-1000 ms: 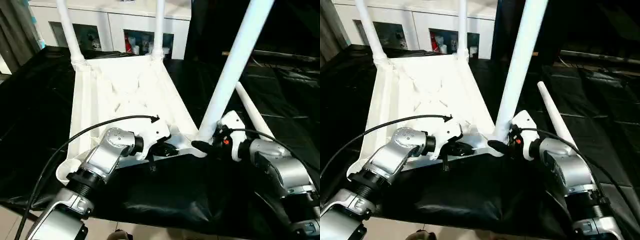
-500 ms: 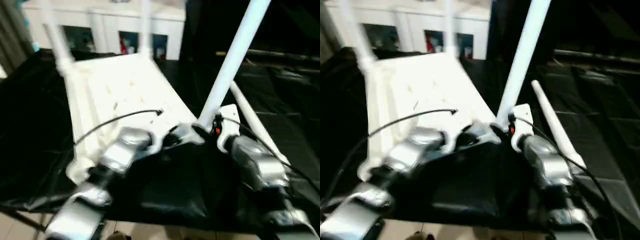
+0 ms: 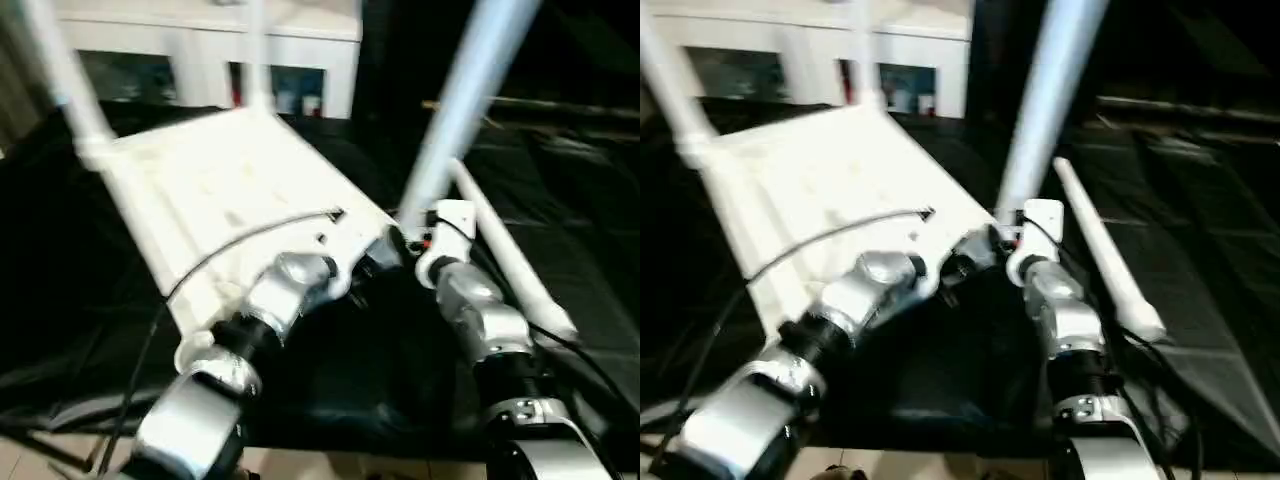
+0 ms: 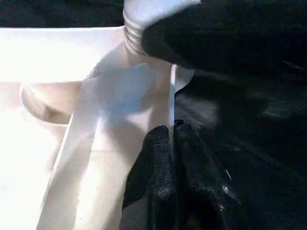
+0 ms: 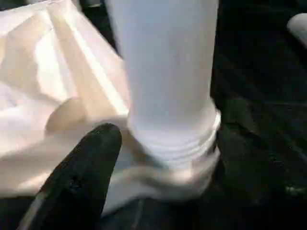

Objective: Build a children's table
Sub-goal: Rotate leg to tighten

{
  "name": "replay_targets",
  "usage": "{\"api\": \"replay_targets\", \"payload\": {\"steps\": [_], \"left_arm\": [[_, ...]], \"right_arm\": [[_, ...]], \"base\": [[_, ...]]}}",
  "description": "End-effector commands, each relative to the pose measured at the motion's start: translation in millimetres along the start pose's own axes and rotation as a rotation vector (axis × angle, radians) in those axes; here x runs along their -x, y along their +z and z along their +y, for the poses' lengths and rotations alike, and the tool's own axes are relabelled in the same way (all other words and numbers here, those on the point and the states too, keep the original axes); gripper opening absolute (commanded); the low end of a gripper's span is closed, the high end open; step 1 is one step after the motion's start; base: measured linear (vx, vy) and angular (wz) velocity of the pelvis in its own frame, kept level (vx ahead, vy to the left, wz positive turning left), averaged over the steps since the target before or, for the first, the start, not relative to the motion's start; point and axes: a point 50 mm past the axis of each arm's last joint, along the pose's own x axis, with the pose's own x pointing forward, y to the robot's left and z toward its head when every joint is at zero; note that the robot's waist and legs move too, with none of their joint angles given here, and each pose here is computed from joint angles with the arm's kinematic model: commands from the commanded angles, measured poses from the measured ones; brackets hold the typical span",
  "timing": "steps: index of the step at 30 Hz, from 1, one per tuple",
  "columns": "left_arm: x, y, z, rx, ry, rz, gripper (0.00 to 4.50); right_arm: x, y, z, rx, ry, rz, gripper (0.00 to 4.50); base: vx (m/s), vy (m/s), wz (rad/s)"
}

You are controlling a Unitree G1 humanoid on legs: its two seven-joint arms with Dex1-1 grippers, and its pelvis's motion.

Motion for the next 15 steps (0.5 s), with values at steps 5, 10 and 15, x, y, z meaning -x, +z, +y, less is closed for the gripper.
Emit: {"api": "replay_targets", "payload": {"steps": [5, 10, 15], "left_arm": [[2, 15.9, 11.2, 0.008, 0.095, -0.038, 0.0], [1, 28.9, 12.8, 0.011, 0.109, -0.129, 0.0], [7, 38.5, 15.8, 0.085, 0.087, -0.19, 0.64]], "right_arm": [[17.1, 14.5, -14.8, 0.069, 0.042, -0.065, 3.42], [34.0, 9.2, -39.4, 0.1, -0.011, -0.047, 3.42], [35.7, 3.8, -40.7, 0.087, -0.037, -0.022, 3.42]], "base": [[0.0, 0.0, 0.0], [0.0, 0.0, 0.0], [0.0, 0.0, 0.0]]}}
